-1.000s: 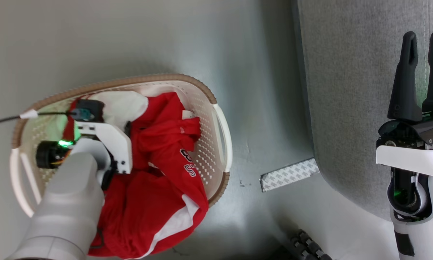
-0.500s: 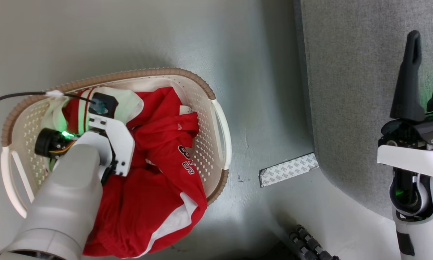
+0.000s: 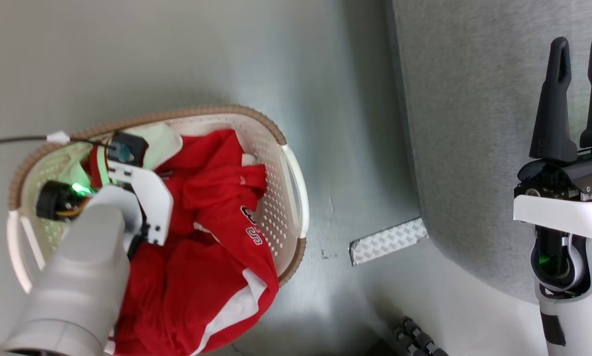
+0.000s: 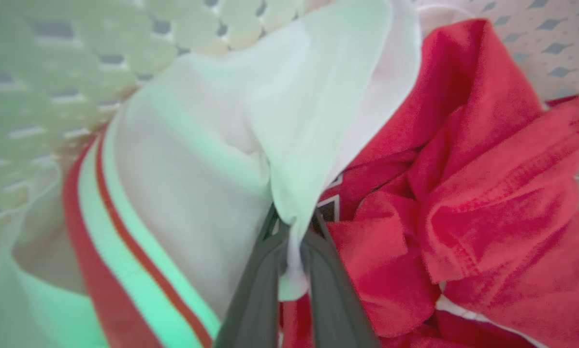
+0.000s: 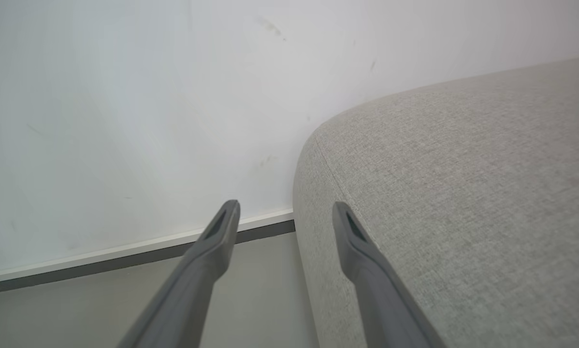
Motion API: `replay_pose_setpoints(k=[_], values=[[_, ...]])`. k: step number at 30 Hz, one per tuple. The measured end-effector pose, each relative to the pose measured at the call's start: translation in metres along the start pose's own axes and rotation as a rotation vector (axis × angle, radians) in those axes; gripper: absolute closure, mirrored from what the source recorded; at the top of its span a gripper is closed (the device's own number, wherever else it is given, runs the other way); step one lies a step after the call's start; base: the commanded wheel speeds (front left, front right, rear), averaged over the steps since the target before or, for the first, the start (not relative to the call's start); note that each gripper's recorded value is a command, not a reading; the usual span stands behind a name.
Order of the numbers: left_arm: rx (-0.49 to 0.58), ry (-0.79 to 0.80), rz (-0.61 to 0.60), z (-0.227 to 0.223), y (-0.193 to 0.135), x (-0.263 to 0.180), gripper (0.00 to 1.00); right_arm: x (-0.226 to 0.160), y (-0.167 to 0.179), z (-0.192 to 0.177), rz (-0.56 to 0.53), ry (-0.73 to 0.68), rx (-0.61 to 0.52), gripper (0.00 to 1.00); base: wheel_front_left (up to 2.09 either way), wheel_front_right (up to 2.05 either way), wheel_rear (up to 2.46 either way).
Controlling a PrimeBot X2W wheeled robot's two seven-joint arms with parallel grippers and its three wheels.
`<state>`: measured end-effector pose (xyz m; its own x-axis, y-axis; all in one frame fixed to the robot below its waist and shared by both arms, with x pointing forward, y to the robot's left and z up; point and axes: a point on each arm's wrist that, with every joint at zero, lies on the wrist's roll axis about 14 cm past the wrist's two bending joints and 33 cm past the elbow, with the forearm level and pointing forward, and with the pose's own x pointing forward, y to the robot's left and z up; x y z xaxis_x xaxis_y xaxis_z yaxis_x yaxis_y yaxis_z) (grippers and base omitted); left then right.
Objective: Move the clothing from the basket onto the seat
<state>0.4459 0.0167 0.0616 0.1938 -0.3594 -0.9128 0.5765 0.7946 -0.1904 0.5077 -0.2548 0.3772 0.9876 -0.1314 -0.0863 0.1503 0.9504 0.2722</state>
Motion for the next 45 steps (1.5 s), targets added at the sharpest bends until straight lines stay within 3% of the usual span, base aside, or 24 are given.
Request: replay_pose_setpoints(k=[20,35,45], values=[[-0.059,-0.394,-0.002,0.072,-0.045,-0.131,1.0,-0.032,0.045,0.104,0.093,-0.2,0.021,0.0,0.0,0.0,0.0],[-0.086,-0.786,0.002,0.11,-0.087,-0.269,1.0,-0.091,0.075,0.156,0.182,-0.29,0.056,0.0,0.0,0.0,0.0],[-0.03,-1.116,0.045,0.151,-0.088,-0.382,1.0,-0.123,0.099,0.169,0.258,-0.317,0.094,0.0,0.0,0.0,0.0]])
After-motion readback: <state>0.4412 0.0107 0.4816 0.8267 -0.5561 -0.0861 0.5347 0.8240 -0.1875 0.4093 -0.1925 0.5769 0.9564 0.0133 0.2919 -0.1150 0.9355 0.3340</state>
